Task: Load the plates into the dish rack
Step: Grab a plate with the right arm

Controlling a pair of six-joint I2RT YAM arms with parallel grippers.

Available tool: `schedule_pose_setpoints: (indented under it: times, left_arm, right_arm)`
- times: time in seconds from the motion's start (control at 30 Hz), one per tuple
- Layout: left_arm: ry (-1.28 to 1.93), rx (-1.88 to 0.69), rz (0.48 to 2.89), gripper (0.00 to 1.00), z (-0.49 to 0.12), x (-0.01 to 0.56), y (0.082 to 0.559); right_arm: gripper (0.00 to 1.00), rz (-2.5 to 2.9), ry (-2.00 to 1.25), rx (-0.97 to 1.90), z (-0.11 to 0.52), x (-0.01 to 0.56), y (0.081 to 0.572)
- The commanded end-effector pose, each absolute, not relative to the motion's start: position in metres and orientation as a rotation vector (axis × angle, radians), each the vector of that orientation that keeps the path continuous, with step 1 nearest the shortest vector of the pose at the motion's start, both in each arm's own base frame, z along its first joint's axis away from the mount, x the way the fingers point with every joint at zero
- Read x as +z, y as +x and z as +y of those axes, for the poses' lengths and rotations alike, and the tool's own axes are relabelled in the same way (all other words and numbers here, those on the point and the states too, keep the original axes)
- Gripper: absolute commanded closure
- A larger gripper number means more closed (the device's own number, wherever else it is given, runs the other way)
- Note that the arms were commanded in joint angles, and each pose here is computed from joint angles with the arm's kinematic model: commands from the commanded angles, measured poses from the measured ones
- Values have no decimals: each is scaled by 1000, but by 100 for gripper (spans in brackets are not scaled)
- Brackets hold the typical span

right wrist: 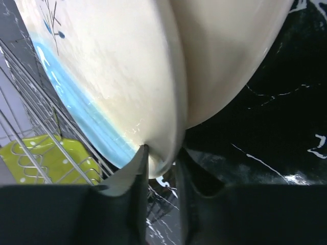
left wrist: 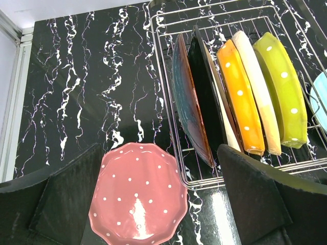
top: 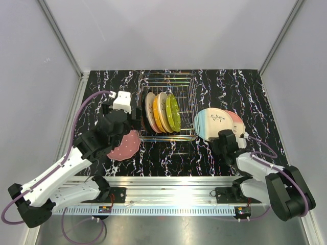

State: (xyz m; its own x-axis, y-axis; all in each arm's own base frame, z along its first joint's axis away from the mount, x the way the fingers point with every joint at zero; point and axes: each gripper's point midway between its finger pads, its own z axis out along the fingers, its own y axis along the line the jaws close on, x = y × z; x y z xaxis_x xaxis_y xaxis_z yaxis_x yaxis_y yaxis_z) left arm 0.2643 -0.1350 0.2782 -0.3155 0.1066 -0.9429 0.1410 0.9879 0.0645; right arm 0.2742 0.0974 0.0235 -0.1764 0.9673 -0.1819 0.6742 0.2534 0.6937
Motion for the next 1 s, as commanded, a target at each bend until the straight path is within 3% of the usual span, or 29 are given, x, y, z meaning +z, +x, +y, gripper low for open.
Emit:
schedule_pose_setpoints:
  times: [0.0,0.03,0.23,0.97]
  left_arm:
    - [153,-58,1850,1,-136,290,268]
    - [153,-57,1850,1,-136,290,268]
    - [149,-46,1850,1,-134,289,268]
    - [227,-172,1943,1,-168,271,268]
  right_arm:
    - [76,1892,1511,547,84,16,269]
    - [83,1896,1508,548,85,16,269]
    - [100,1870,1509,582,87,28,273]
    - [100,1652,1244,525,48,159,275]
